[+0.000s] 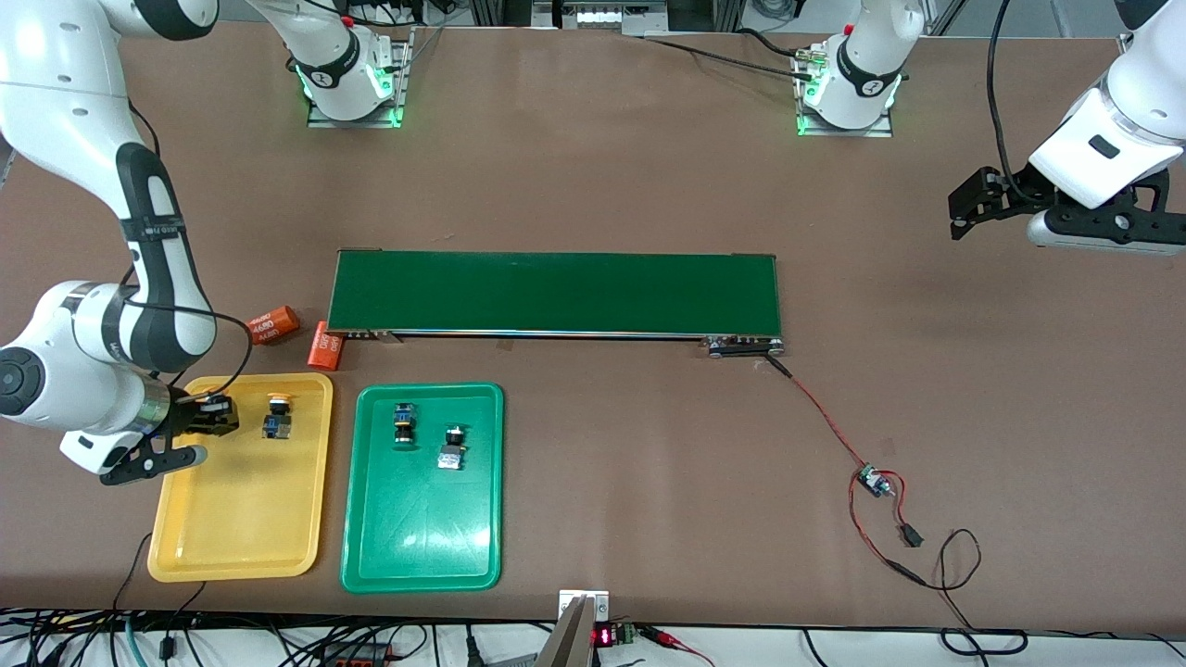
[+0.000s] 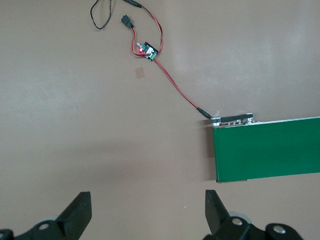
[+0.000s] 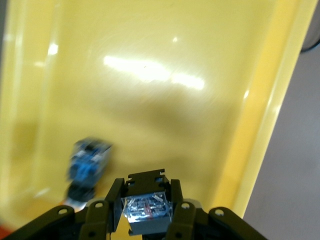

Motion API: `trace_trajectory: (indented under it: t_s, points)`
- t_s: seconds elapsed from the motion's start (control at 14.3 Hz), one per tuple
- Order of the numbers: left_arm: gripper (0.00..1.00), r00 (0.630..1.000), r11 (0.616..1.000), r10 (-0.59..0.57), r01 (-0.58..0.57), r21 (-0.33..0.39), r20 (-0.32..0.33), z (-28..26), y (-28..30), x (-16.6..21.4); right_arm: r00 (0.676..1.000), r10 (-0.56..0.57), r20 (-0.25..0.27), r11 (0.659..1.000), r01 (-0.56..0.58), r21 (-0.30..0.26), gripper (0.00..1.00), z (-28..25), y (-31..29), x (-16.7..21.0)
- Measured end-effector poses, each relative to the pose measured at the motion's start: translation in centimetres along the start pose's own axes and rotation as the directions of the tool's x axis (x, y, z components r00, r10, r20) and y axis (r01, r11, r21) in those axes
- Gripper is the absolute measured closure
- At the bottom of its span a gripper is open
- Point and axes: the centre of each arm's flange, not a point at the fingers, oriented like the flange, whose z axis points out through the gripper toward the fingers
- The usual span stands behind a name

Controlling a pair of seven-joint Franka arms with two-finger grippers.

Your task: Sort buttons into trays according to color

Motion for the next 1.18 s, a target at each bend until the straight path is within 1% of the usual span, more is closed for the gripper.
trace_trajectory:
  t_s: [0.14, 0.21, 0.28, 0.35, 0.56, 0.63, 0.77, 0.91, 0.98, 1.18]
  points:
    - [0.0, 1.0, 1.0, 0.0, 0.0, 0.0, 0.0, 0.0, 0.0, 0.0, 0.996, -0.035, -0.08, 0.999, 0.032, -0.036, 0.59, 1.8, 0.5, 0.6]
    - [0.0, 1.0, 1.0, 0.0, 0.0, 0.0, 0.0, 0.0, 0.0, 0.0, 0.993, -0.048, -0.106, 0.998, 0.043, -0.05, 0.59, 2.6, 0.6, 0.8]
    - [0.0, 1.0, 1.0, 0.0, 0.0, 0.0, 0.0, 0.0, 0.0, 0.0, 0.991, -0.052, -0.122, 0.997, 0.045, -0.058, 0.59, 3.4, 0.7, 0.9]
    - [0.0, 1.0, 1.0, 0.0, 0.0, 0.0, 0.0, 0.0, 0.0, 0.0, 0.99, -0.051, -0.13, 0.997, 0.043, -0.061, 0.54, 3.7, 0.8, 0.9]
    - [0.0, 1.0, 1.0, 0.0, 0.0, 0.0, 0.0, 0.0, 0.0, 0.0, 0.991, -0.025, -0.131, 0.998, 0.018, -0.053, 0.29, 3.3, 0.7, 1.1]
    - [0.0, 1.0, 1.0, 0.0, 0.0, 0.0, 0.0, 0.0, 0.0, 0.0, 0.994, 0.0, -0.108, 0.999, -0.003, -0.036, 0.19, 2.9, 0.6, 1.1]
    - [0.0, 1.0, 1.0, 0.0, 0.0, 0.0, 0.0, 0.0, 0.0, 0.0, 0.998, 0.057, -0.029, 0.998, -0.057, 0.003, 0.01, 1.1, 0.3, 0.7]
    - [0.0, 1.0, 1.0, 0.0, 0.0, 0.0, 0.0, 0.0, 0.0, 0.0, 0.993, 0.114, 0.038, 0.993, -0.115, 0.029, 0.0, -2.6, -0.4, 0.7]
    - [0.0, 1.0, 1.0, 0.0, 0.0, 0.0, 0.0, 0.0, 0.0, 0.0, 0.988, 0.14, 0.063, 0.989, -0.142, 0.038, 0.0, -5.3, -1.2, 1.0]
    - [0.0, 1.0, 1.0, 0.0, 0.0, 0.0, -0.001, 0.0, 0.0, 0.0, 0.973, 0.212, 0.087, 0.976, -0.216, 0.036, 0.0, -14.8, -5.8, 1.7]
